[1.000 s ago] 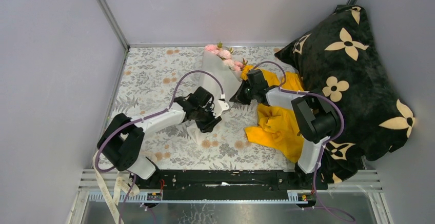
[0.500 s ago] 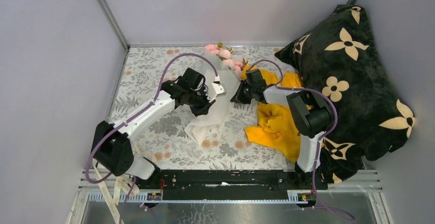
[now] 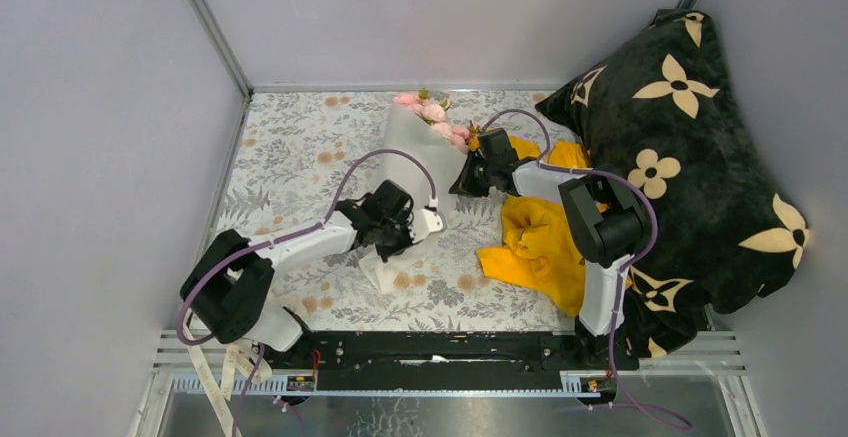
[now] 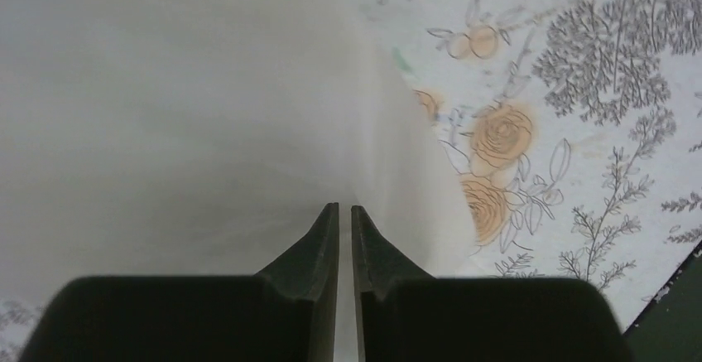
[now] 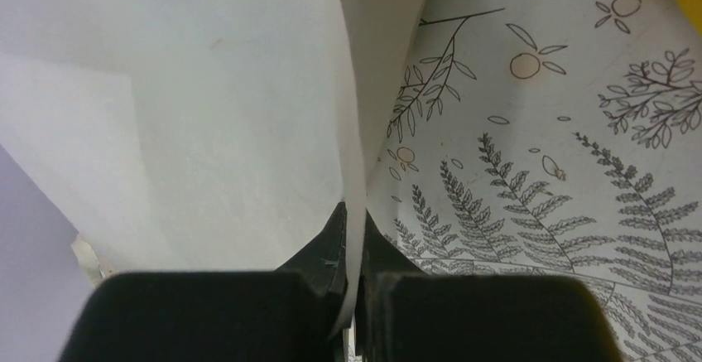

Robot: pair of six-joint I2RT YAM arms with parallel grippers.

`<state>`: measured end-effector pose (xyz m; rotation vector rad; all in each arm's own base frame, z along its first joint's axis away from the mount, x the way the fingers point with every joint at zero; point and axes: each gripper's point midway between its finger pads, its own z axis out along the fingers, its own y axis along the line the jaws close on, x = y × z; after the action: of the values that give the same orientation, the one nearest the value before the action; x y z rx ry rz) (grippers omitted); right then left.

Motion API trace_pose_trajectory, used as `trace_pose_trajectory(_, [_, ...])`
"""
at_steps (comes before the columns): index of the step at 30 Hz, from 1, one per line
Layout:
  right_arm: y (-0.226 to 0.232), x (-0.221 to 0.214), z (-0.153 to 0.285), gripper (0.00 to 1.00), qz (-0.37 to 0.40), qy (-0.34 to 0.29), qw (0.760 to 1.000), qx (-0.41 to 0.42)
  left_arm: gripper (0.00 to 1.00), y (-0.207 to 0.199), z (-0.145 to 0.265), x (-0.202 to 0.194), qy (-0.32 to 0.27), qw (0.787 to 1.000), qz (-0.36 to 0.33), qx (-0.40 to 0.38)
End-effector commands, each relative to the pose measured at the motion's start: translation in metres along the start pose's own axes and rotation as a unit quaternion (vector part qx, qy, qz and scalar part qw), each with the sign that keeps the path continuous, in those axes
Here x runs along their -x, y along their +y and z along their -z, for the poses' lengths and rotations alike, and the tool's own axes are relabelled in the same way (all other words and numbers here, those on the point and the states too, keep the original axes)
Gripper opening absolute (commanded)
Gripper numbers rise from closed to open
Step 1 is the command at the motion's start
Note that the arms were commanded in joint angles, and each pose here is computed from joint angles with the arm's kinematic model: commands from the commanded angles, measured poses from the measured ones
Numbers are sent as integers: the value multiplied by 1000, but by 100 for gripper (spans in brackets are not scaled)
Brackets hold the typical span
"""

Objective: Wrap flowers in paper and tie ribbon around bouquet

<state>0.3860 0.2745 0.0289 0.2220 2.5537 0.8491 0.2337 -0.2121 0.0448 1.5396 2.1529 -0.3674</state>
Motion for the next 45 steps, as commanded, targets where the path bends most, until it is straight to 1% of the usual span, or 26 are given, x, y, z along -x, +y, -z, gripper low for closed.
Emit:
trace_pose_trajectory(1, [8,20,-4,0,13,-19,1000,3,17,-16,-12,-26,32,999,-37,-15])
trace_pose_trajectory(4, [6,23,-9,0,15,-19,1000,-4,19,-18,-15,-42,55,997,-48,-16])
trace_pose_trajectory(7, [3,27,-12,0,15,-22,1000,-11,23,-32,-18,-47,63,996,-61,-33])
trace_pose_trajectory(11, [2,35,-16,0,20,-25,999,-20,33,-56,-18,-61,85,990,-94,-63])
trace_pose_trajectory(14, [-4,32,-16,0,30,-15,999,-37,39,-61,-10,-67,95,988,-97,-70])
trace_pose_trajectory(16, [-5,31,-16,0,35,-12,999,-38,41,-64,1,-60,93,989,-86,-77])
trace_pose_trajectory(18, [-5,30,-15,0,37,-10,999,-37,44,-71,16,-44,83,990,-68,-97])
trace_pose_trajectory(21, [-5,28,-14,0,39,-6,999,-36,51,-79,44,-11,64,989,-43,-130])
trace_pose_trajectory(23, [-4,28,-12,0,41,-6,999,-35,53,-78,64,14,40,989,-43,-139])
trace_pose_trajectory(24, [-3,28,-12,0,41,-7,999,-34,53,-76,70,20,31,989,-43,-140])
trace_pose_trajectory(25, [-3,28,-11,0,41,-6,999,-33,53,-70,74,25,21,990,-39,-137])
trace_pose_trajectory(26, [-3,28,-11,0,40,-6,999,-33,49,-62,74,27,13,991,-31,-133])
trace_pose_trajectory(27, [-3,28,-11,0,41,-6,999,-32,42,-53,72,25,10,992,-21,-123])
trace_pose_trajectory(28, [-2,28,-10,0,41,-5,999,-31,29,-41,67,21,10,994,-6,-107])
trace_pose_trajectory(29, [-2,27,-10,0,41,-4,999,-30,19,-29,61,16,14,996,6,-88])
trace_pose_trajectory(30, [-2,26,-11,0,40,-1,999,-29,12,-21,54,10,20,997,14,-75])
trace_pose_trajectory(31, [-2,26,-10,0,41,-1,999,-28,8,-16,49,5,26,997,19,-68])
trace_pose_trajectory(35, [-3,25,-10,0,41,-1,999,-29,7,-11,32,-4,36,997,29,-61])
trace_pose_trajectory(37, [-3,24,-10,0,42,0,999,-29,7,-25,28,-3,33,996,23,-82])
trace_pose_trajectory(38, [-4,24,-10,0,42,1,999,-31,7,-35,26,-4,33,995,12,-93])
trace_pose_trajectory(41, [-3,25,-10,0,42,-2,999,-30,10,-65,18,-12,39,992,-51,-105])
trace_pose_trajectory(43, [-3,25,-10,0,42,-3,999,-28,11,-72,9,-30,59,991,-72,-97])
trace_pose_trajectory(45, [-2,25,-11,0,40,-3,999,-26,11,-69,-2,-51,90,989,-79,-83])
